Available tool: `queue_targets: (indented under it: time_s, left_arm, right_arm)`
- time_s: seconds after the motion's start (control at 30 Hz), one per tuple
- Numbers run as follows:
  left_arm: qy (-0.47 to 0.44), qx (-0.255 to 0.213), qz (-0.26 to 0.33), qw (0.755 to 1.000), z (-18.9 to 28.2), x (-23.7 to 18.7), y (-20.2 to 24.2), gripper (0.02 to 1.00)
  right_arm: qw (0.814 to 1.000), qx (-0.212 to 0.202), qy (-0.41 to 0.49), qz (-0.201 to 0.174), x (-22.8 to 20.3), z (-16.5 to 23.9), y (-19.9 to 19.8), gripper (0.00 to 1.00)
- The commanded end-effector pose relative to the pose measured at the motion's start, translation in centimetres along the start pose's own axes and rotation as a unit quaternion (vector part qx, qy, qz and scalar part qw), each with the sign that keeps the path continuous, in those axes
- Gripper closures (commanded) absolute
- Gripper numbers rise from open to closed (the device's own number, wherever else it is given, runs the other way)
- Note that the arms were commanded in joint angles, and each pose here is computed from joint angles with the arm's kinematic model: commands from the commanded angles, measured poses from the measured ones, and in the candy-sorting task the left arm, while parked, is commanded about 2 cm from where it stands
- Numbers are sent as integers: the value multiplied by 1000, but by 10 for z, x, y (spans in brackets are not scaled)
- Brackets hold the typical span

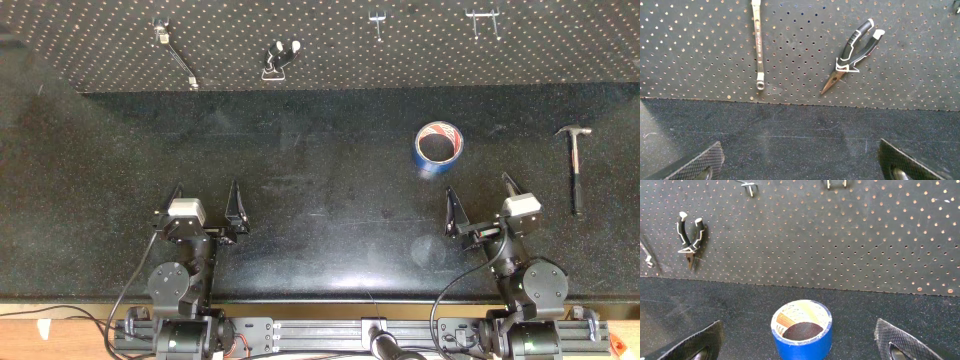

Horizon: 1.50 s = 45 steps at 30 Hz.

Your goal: Place Tools Onto Pegboard

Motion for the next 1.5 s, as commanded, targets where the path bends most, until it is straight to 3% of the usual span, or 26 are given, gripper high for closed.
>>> queue_targets:
  time_s: [0.03,0.2,0.27,0.37,0.43,0.53,0.6,0.7,0.8,0.97,1.03,1.1,1.17,1.33,1.37,1.4,1.47,1.5]
  left_arm:
    - [-4,-11,8,1000,1,1,-3,23]
    - [-4,-11,8,1000,1,1,-3,23]
    - [-4,-11,8,1000,1,1,-3,23]
    - [-4,-11,8,1000,1,1,-3,23]
    - [-4,-11,8,1000,1,1,-3,23]
    - [-4,-11,8,1000,1,1,-3,23]
    - [-4,-11,8,1000,1,1,-3,23]
    - [-4,-11,8,1000,1,1,-3,23]
    - [-4,-11,8,1000,1,1,-3,23]
    - [-4,-11,8,1000,1,1,-3,23]
    - [-4,-11,8,1000,1,1,-3,23]
    - [-4,-11,8,1000,1,1,-3,23]
    - [-4,-11,8,1000,1,1,-3,23]
    - [-4,-11,8,1000,1,1,-3,23]
    - [-4,-11,8,1000,1,1,-3,23]
    - [-4,-11,8,1000,1,1,-3,23]
    - [-4,-11,8,1000,1,1,-3,20]
    - [-4,-11,8,1000,1,1,-3,23]
  right_arm:
    - [1000,-5,0,2,-1,0,-1,16]
    - [1000,3,0,3,-1,0,1,16]
    - [1000,5,-7,-21,3,0,2,14]
    - [993,13,-51,-104,49,-8,9,14]
    - [990,23,-30,-133,77,-23,19,14]
    - [989,40,23,-139,107,-56,39,14]
    - [980,-4,133,-151,89,-88,38,14]
    - [963,-23,240,-118,63,-117,45,14]
    - [938,-33,327,-113,30,-145,54,12]
    - [873,-113,466,-86,-30,-150,39,9]
    - [856,-130,493,-81,-47,-149,33,7]
    - [847,-136,509,-78,-59,-149,31,7]
    - [836,-128,530,-53,-76,-149,33,25]
    - [827,-142,543,-29,-91,-148,32,25]
    - [824,-151,545,-23,-94,-148,28,40]
    - [823,-153,546,-21,-96,-148,27,224]
    - [818,-163,551,-15,-99,-146,23,498]
    - [813,-171,556,-9,-102,-143,20,577]
Point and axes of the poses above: each gripper's point midway between its finger pads, its own z axis back along the fingers, its own y axis along the line the jaws close on, x = y × z, the point moved 2 cm from there along z, back along the fingers, and after that the axes turned 8 degrees about -z, right-handed, at the moved point
